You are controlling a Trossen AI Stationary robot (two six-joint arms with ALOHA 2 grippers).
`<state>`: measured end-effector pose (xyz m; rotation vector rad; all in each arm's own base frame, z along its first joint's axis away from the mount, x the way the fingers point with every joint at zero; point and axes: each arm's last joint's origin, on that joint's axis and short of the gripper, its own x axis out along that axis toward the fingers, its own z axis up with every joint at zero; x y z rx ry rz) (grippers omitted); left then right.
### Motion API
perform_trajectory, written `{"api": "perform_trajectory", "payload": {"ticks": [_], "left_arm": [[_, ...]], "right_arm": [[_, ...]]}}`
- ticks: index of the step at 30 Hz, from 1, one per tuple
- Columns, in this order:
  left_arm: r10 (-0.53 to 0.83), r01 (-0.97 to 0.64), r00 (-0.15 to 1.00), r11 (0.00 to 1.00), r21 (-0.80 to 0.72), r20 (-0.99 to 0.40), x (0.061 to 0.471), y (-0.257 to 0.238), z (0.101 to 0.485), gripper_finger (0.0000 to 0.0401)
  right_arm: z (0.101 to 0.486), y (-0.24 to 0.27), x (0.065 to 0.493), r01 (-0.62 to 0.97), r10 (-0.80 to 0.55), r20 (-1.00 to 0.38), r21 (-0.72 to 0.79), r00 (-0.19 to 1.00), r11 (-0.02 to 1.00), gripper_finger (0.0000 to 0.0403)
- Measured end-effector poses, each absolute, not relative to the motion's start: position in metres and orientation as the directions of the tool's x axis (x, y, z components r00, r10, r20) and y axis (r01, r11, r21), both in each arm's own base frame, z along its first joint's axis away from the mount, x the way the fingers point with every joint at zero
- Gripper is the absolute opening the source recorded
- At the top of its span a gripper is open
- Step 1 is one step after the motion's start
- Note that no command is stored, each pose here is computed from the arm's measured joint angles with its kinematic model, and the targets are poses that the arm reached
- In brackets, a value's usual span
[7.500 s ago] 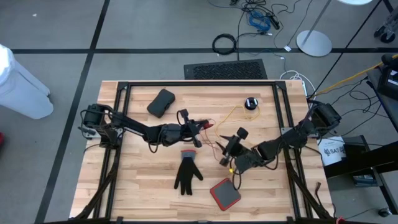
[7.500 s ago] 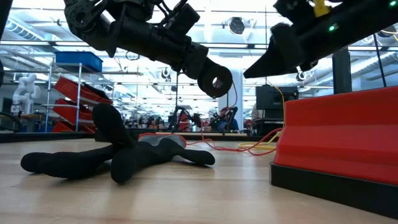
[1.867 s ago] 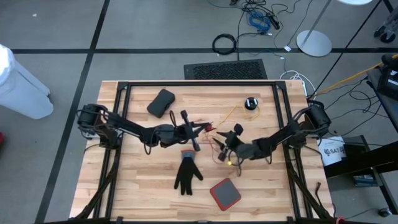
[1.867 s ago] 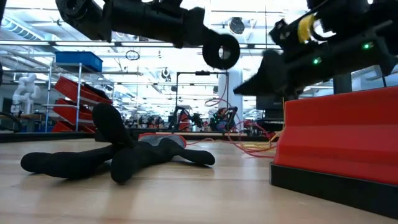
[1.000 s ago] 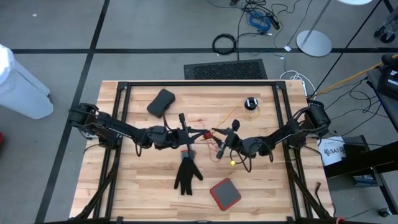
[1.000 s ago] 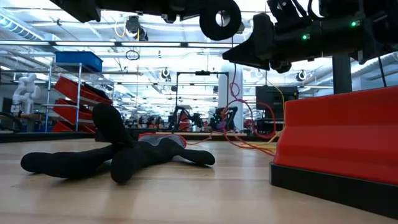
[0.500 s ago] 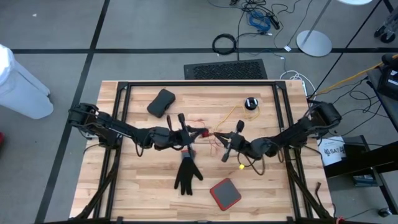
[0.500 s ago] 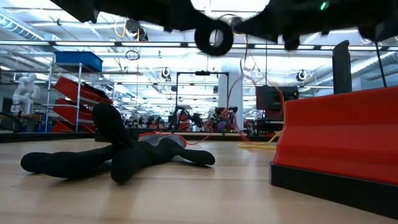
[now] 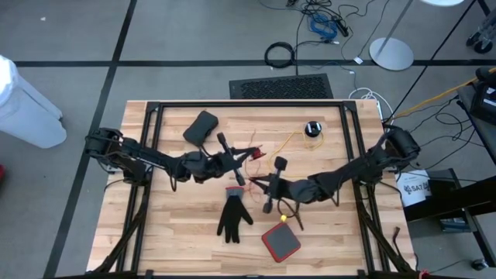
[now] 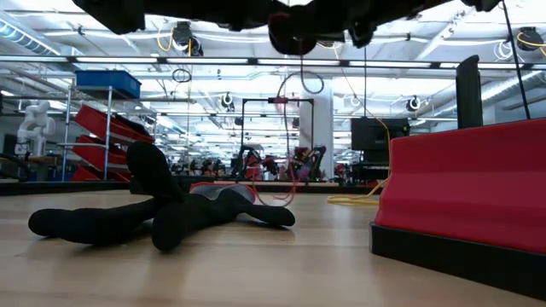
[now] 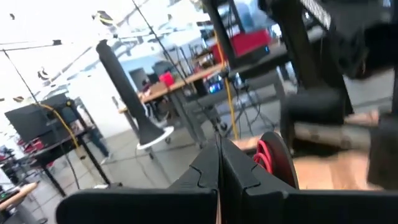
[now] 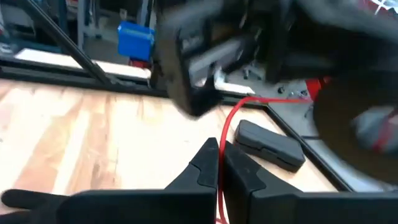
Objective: Coil cords
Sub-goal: Uncoil the red wire from the black spool
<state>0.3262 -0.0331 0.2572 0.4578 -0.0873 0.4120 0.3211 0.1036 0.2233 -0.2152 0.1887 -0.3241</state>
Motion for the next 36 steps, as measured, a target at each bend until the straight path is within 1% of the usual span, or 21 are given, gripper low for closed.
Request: {"api": "perform_trajectory", "payload": {"ticks": [3,8,11,13,15,19,23,25,28,32,36], "left_arm": [[0.324,-0.385,0.921,0.833,0.397,0.214,0.325,-0.034,0.263,0.0],[0.212,-0.297,0.942,0.887,0.353,0.259,0.313,-0.039,0.286,0.0],[0.13,-0.208,0.964,0.91,0.358,0.231,0.304,-0.043,0.295,0.0],[0.112,-0.179,0.974,0.913,0.368,0.197,0.298,-0.044,0.299,0.0],[0.112,-0.161,0.983,0.908,0.387,0.145,0.293,-0.045,0.3,0.0],[0.2,-0.188,0.98,0.881,0.433,0.018,0.288,-0.041,0.293,0.0],[0.301,-0.226,0.951,0.825,0.518,-0.065,0.287,-0.035,0.284,0.0],[0.317,-0.22,0.944,0.818,0.532,-0.096,0.287,-0.033,0.281,0.0],[0.33,-0.227,0.938,0.815,0.533,-0.103,0.287,-0.03,0.28,0.0],[0.343,-0.237,0.933,0.809,0.538,-0.105,0.287,-0.028,0.28,0.0],[0.398,-0.297,0.914,0.784,0.545,-0.076,0.288,-0.022,0.283,0.0]], "right_arm": [[0.214,0.096,0.322,0.349,-0.404,-0.206,-0.255,0.892,0.902,0.0],[0.211,0.081,0.311,0.497,-0.583,-0.26,-0.327,0.77,0.803,0.0],[0.222,0.076,0.301,0.564,-0.653,-0.244,-0.347,0.717,0.749,0.0],[0.232,0.074,0.293,0.593,-0.679,-0.225,-0.349,0.699,0.726,0.0],[0.245,0.076,0.286,0.6,-0.676,-0.203,-0.332,0.708,0.728,0.0],[0.267,0.087,0.271,0.567,-0.632,-0.159,-0.316,0.759,0.761,0.0],[0.282,0.105,0.262,0.513,-0.564,-0.1,-0.311,0.82,0.8,0.0],[0.287,0.114,0.259,0.465,-0.509,-0.074,-0.311,0.857,0.829,0.0],[0.292,0.124,0.256,0.425,-0.459,-0.05,-0.3,0.887,0.854,0.0],[0.291,0.13,0.253,0.377,-0.411,-0.056,-0.3,0.91,0.876,0.0],[0.286,0.135,0.257,0.3,-0.33,-0.075,-0.266,0.941,0.916,0.0]]}}
